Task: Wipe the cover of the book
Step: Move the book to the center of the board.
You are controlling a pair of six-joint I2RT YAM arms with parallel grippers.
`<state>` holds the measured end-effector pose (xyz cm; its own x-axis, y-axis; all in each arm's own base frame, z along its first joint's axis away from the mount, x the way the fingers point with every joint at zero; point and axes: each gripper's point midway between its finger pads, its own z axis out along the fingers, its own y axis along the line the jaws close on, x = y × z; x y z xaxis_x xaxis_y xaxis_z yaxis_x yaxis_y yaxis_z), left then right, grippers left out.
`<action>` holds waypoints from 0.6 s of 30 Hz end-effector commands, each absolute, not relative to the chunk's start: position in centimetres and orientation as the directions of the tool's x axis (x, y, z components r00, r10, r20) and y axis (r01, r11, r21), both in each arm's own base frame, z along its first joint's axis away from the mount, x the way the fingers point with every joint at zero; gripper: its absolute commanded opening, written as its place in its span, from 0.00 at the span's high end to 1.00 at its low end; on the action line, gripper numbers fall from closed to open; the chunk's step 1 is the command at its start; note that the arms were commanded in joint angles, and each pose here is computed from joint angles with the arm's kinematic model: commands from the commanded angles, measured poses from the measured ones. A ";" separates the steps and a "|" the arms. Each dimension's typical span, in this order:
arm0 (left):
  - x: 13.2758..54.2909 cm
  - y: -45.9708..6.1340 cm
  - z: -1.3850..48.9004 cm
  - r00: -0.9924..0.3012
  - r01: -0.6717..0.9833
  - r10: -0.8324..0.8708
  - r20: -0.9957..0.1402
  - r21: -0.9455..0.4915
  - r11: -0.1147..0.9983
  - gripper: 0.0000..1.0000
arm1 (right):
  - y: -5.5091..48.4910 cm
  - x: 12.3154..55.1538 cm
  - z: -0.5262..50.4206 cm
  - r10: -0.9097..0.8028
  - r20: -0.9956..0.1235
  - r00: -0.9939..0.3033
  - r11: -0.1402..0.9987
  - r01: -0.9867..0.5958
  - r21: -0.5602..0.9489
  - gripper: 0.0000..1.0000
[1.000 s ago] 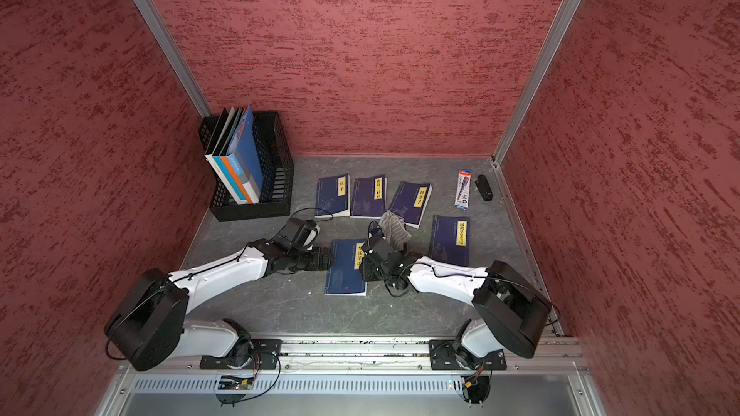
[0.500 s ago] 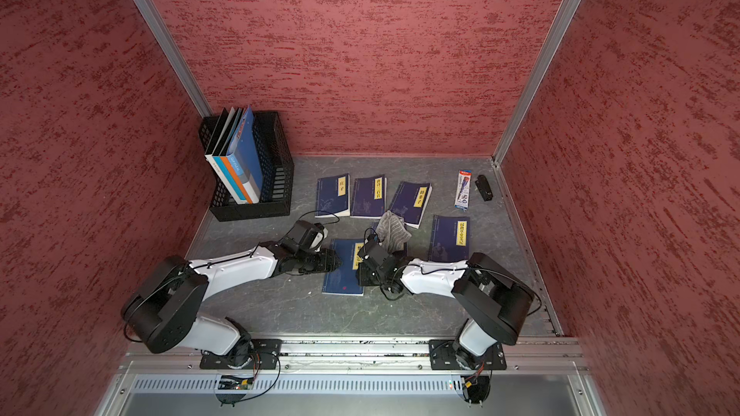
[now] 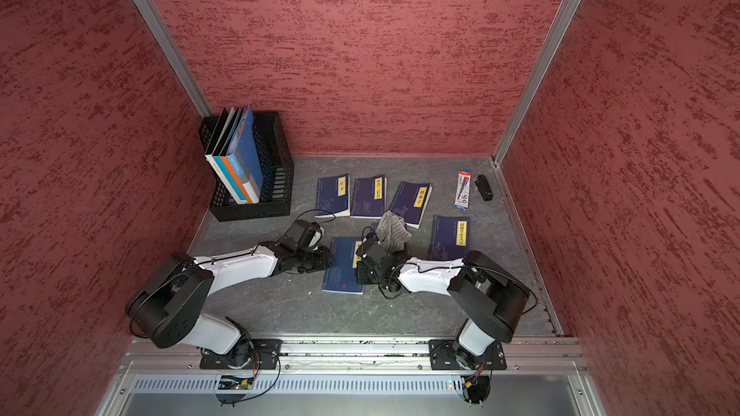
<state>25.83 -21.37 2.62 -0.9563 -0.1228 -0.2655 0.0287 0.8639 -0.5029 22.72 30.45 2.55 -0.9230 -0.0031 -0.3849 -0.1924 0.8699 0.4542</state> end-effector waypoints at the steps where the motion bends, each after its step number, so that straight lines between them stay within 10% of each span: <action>1: 23.8 -23.8 4.1 -0.975 0.076 -0.073 -0.211 -0.620 0.781 0.67 | 32.9 22.1 1.7 -0.070 -0.373 -0.925 0.838 -0.258 0.482 0.68; 6: 23.9 -20.9 4.2 -0.965 0.025 -0.129 -0.228 -0.571 0.820 0.87 | 35.0 23.1 2.3 -0.095 -0.390 -0.916 0.818 -0.294 0.493 0.68; 18: 24.8 -13.5 5.2 -0.920 -0.132 -0.283 -0.269 -0.468 0.874 0.82 | 40.5 24.6 3.0 -0.178 -0.406 -0.896 0.768 -0.385 0.512 0.69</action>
